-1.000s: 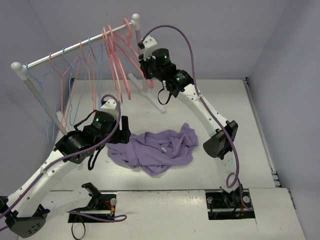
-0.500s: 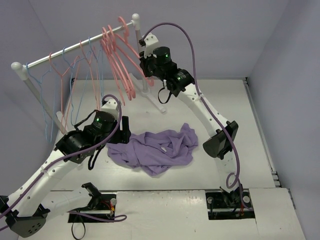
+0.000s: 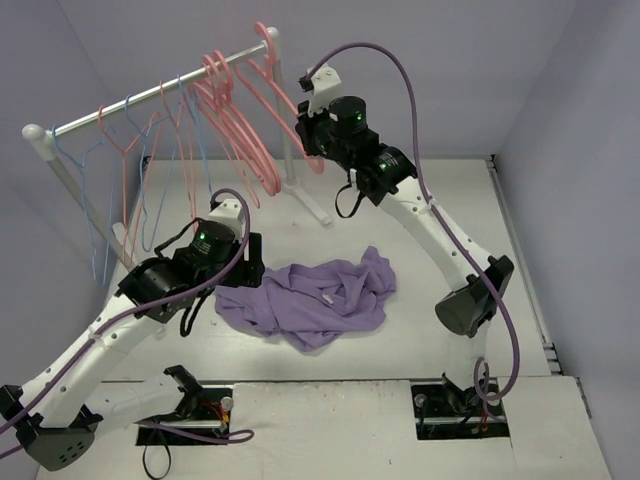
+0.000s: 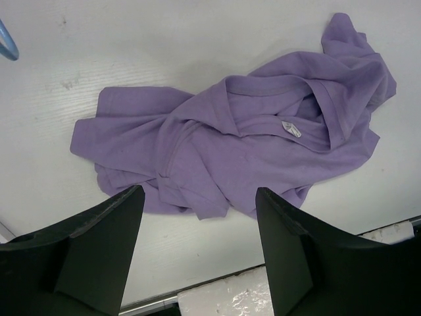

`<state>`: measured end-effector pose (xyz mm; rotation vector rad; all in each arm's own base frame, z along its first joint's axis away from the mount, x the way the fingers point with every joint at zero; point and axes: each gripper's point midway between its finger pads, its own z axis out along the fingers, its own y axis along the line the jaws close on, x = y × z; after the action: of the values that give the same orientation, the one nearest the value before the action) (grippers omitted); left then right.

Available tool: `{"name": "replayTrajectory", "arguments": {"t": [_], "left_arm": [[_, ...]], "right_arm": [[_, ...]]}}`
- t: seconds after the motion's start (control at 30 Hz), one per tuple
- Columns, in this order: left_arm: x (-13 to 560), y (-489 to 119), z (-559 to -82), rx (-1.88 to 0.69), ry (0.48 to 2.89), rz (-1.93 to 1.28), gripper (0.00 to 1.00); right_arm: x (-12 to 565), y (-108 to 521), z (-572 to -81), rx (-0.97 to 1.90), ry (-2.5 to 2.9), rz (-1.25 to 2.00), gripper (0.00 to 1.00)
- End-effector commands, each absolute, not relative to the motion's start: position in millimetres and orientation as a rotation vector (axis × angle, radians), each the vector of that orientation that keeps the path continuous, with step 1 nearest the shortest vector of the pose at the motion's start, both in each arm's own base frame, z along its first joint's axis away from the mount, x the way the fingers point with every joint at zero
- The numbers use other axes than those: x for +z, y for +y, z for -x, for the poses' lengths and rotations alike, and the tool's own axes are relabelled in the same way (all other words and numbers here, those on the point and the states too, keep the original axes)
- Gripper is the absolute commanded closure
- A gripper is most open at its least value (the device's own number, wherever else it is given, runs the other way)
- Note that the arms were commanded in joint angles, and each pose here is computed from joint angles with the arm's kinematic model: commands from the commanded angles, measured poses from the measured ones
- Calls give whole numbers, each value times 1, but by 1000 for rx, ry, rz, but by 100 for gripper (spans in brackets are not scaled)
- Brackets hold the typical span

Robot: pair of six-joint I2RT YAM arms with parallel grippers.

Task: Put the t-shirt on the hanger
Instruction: Pick up the hanger from the clothesline.

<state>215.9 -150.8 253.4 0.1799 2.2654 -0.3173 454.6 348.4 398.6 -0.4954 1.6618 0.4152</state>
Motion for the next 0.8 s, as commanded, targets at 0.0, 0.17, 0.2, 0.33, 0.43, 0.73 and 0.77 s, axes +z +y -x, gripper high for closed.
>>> {"name": "replayTrajectory", "arguments": {"t": [0.0, 0.17, 0.2, 0.33, 0.43, 0.73, 0.77], "left_arm": [[266, -159, -222, -353, 2234, -192, 36], [259, -171, -221, -396, 2275, -197, 36], [257, -173, -222, -401, 2284, -189, 36], [247, -186, -224, -428, 2337, -122, 36], [235, -195, -225, -413, 2380, -99, 36], [194, -208, -247, -212, 2439, 96, 39], [193, -205, -253, -167, 2424, 113, 40]], "right_arm": [[473, 329, -428, 455, 1477, 416, 100], [452, 313, -401, 452, 1529, 430, 100], [435, 310, -398, 440, 1565, 436, 100], [407, 279, -365, 414, 1618, 439, 100], [384, 252, -346, 370, 1655, 421, 100], [304, 194, -285, 375, 1785, 327, 100], [297, 191, -281, 376, 1799, 318, 100]]}}
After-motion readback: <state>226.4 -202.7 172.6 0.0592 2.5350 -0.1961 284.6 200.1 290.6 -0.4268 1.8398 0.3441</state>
